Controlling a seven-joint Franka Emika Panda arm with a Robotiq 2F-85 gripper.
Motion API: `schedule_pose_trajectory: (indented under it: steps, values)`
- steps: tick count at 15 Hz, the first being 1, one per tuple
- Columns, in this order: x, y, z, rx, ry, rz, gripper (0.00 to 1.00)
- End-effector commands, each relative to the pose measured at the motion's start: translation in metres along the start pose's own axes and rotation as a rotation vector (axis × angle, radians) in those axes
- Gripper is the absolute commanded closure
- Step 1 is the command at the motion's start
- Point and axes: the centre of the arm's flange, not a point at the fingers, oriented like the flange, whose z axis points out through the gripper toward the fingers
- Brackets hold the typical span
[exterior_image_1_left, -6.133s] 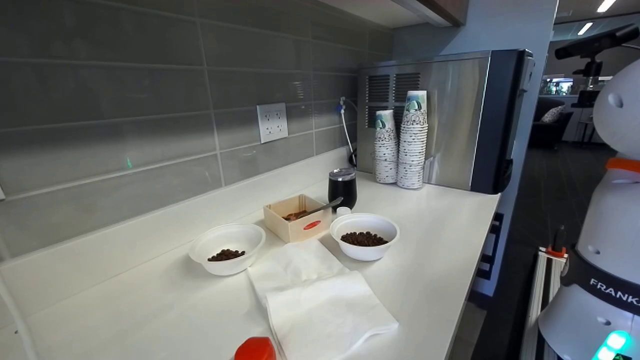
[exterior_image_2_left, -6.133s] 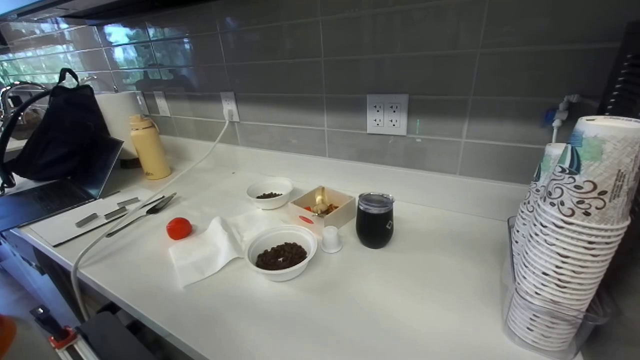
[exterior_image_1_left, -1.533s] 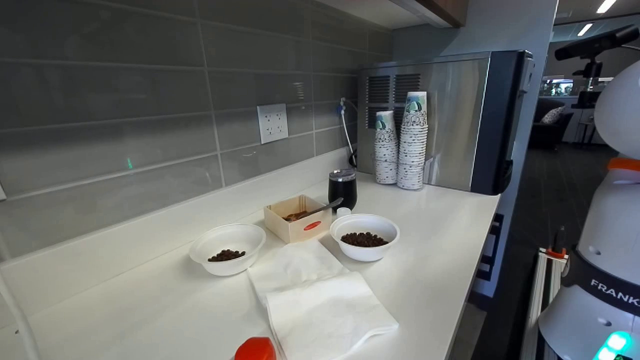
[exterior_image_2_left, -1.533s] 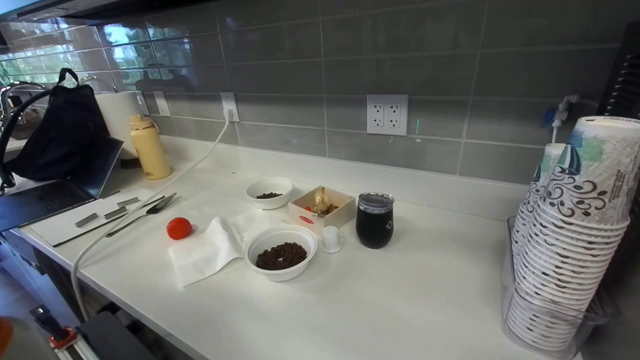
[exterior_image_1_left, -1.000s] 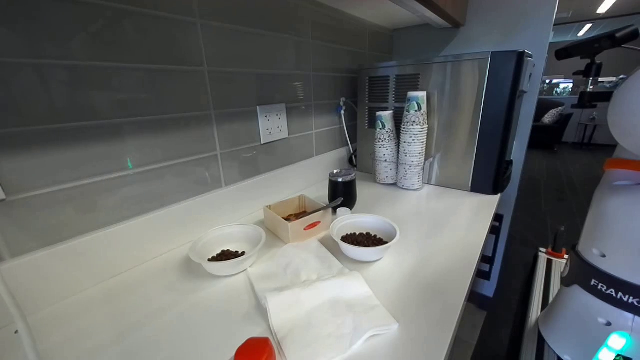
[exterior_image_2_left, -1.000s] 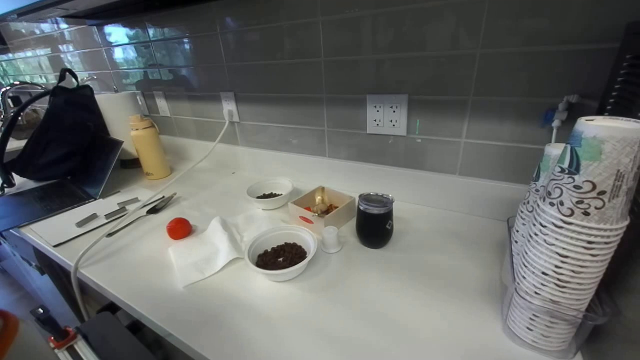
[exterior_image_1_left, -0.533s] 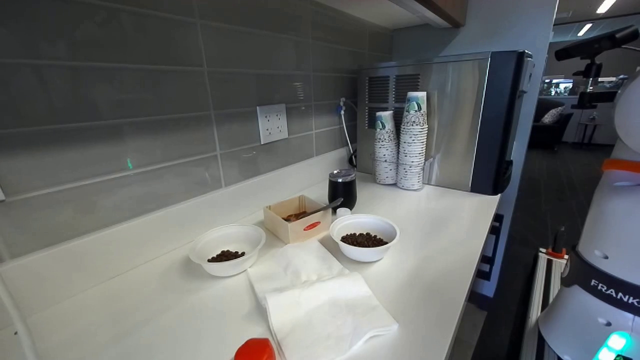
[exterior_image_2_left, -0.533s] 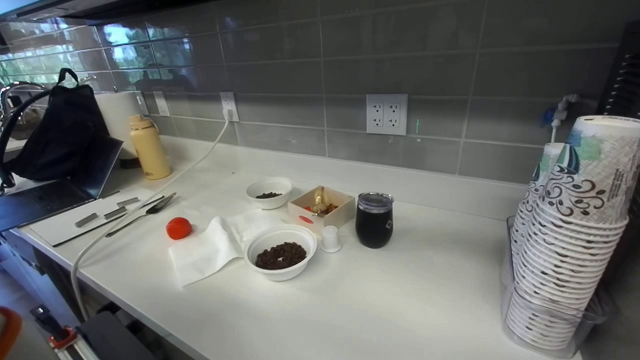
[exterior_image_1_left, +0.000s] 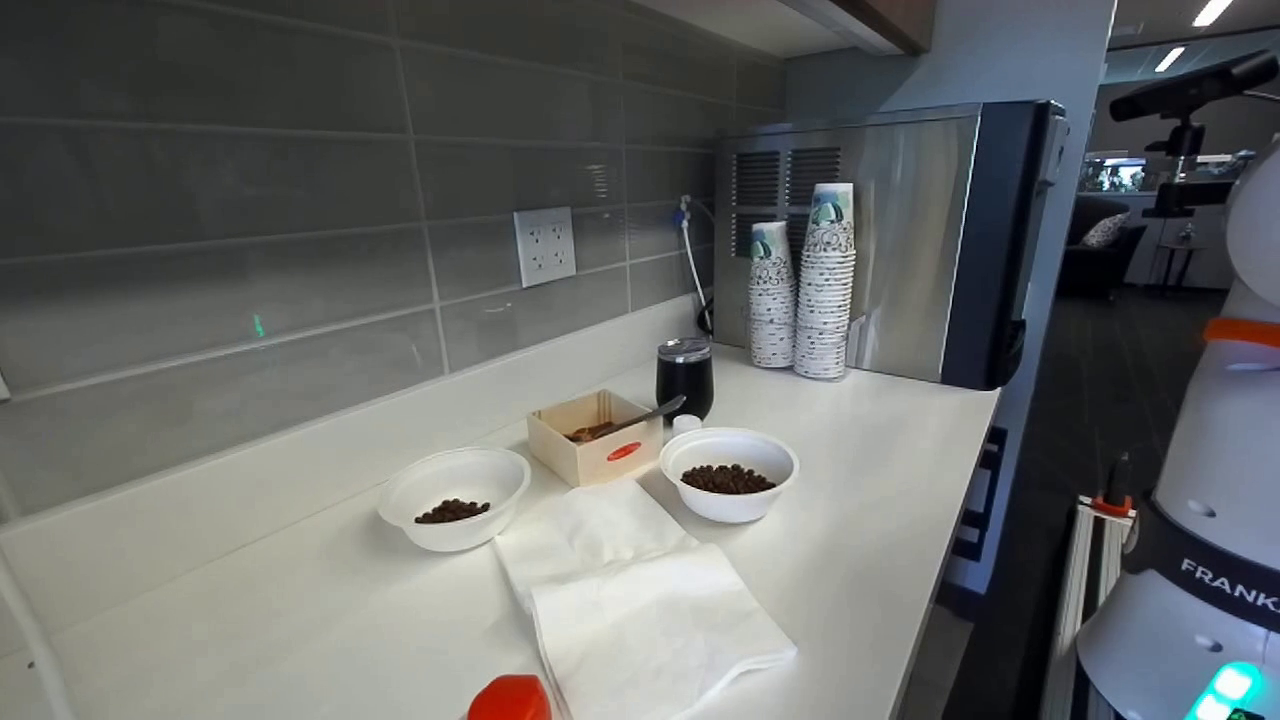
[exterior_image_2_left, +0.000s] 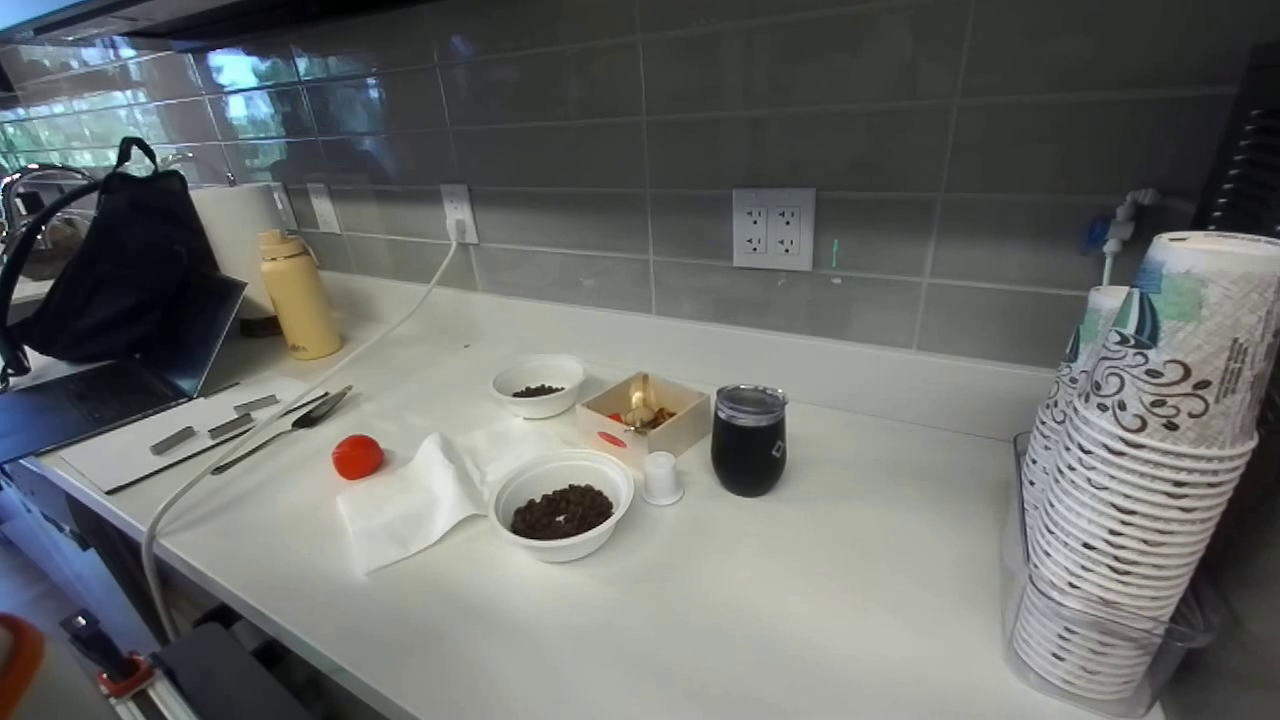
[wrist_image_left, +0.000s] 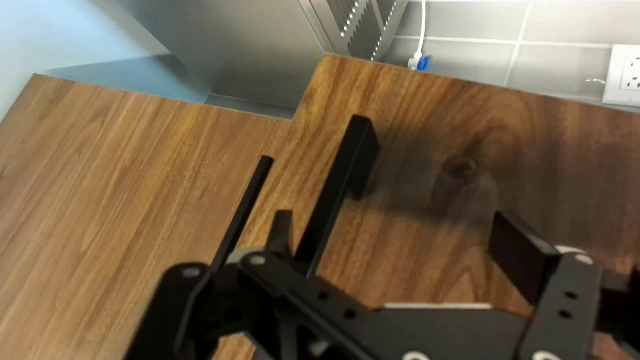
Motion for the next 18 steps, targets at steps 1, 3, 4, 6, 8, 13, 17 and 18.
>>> schedule_pose_trajectory:
  steps: [1, 3, 4, 6, 8, 13, 17, 18]
  values:
    - [0.046, -0.01, -0.009, -0.045, 0.036, 0.013, 0.0]
    - [0.059, -0.019, -0.016, -0.048, 0.054, 0.005, 0.0]
    - [0.063, -0.023, -0.021, -0.044, 0.061, 0.002, 0.0]
    - [0.066, -0.03, -0.028, -0.027, 0.072, -0.014, 0.0]
    - [0.065, -0.039, -0.033, 0.001, 0.063, -0.038, 0.0]
    - [0.057, -0.071, -0.033, 0.112, -0.014, -0.047, 0.0]
    - [0.052, -0.093, -0.033, 0.19, -0.073, -0.057, 0.0]
    - [0.05, -0.096, -0.034, 0.203, -0.079, -0.06, 0.0]
